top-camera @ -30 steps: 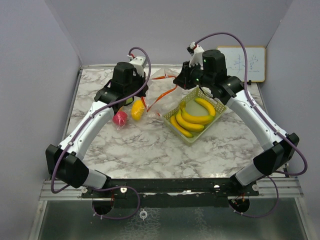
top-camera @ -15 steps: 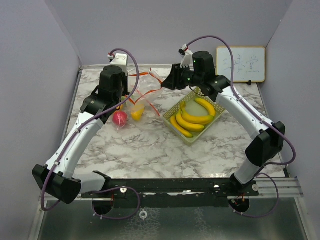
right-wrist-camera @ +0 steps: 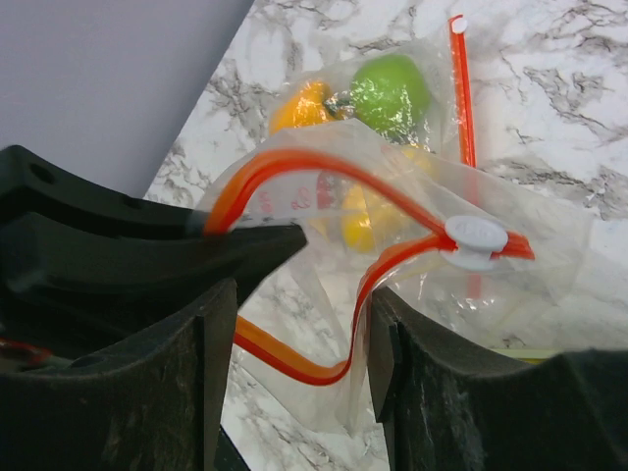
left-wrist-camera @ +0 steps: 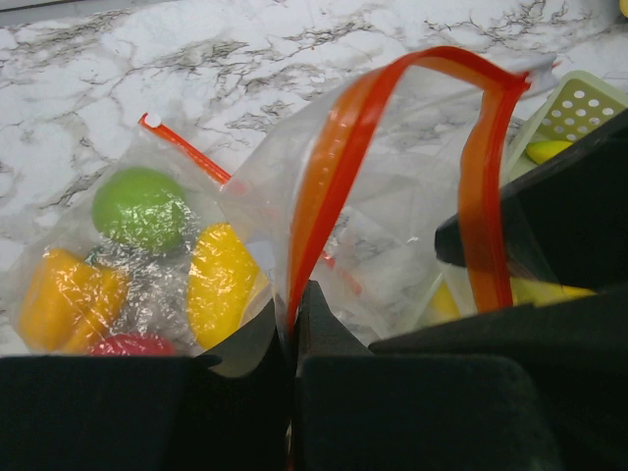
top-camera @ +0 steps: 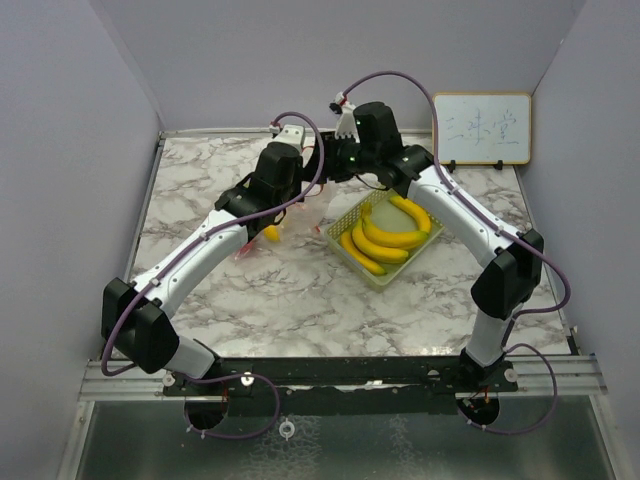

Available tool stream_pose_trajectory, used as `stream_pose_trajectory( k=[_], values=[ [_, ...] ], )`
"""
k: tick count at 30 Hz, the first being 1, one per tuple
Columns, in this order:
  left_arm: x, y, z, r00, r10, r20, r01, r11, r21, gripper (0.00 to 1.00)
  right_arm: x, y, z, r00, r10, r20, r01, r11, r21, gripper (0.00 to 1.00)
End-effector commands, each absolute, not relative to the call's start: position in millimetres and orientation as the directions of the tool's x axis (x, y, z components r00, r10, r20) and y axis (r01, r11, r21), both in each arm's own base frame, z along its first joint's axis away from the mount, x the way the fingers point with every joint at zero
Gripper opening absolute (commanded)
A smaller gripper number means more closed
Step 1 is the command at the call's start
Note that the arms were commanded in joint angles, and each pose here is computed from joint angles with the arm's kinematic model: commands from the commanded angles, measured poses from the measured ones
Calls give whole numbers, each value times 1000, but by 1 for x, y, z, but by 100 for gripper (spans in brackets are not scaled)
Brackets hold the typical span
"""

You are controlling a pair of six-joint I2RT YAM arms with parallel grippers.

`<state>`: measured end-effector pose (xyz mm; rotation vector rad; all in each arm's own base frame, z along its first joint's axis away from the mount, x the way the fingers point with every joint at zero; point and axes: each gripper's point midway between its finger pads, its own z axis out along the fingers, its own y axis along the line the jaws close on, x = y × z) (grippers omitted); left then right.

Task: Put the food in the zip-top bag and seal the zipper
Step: Open the zipper of the food storage bag.

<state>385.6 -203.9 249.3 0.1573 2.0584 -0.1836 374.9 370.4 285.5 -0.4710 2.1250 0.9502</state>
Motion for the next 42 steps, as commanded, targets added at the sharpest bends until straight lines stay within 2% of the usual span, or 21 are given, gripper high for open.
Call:
stream_pose_trajectory(
  k=[1, 4, 8, 14, 18, 21, 25, 29, 36, 39, 42],
  values=[
    [404, -214, 283, -386, -46, -921, 175, 977, -122, 0, 371, 331, 239, -707, -76, -703, -438, 827, 352, 55],
    [408, -210, 291, -358, -55, -932, 151, 982, -116, 0, 363, 308, 215, -729, -102, -677, -388, 876, 286, 58],
    [415, -181, 303, -308, 9, -951, 44, 999, -4, 0, 350, 278, 199, -740, -143, -658, -349, 917, 193, 67],
    [418, -140, 333, -226, 94, -970, -75, 991, 113, 0, 341, 264, 200, -710, -172, -683, -374, 914, 158, 76],
    [413, -130, 331, -235, 123, -964, -102, 983, 150, 0, 353, 255, 198, -702, -190, -686, -345, 934, 94, 82],
    [408, -135, 321, -248, 107, -963, -61, 990, 126, 0, 354, 270, 214, -655, -202, -728, -437, 887, 147, 86],
    [405, -153, 301, -277, 61, -959, 18, 998, 58, 0, 342, 304, 285, -485, -105, -868, -622, 739, 258, 100],
    [407, -170, 287, -311, 38, -950, 68, 998, 18, 0, 343, 308, 323, -424, -41, -905, -651, 708, 273, 100],
    [410, -174, 275, -325, 71, -943, 86, 995, 46, 0, 344, 279, 348, -412, 45, -910, -618, 720, 316, 100],
    [411, -171, 273, -327, 87, -941, 78, 995, 65, 0, 351, 258, 336, -435, 47, -899, -535, 789, 301, 100],
    [413, -165, 279, -315, 98, -944, 48, 995, 87, 0, 364, 232, 297, -527, 4, -850, -394, 885, 249, 100]
  ],
)
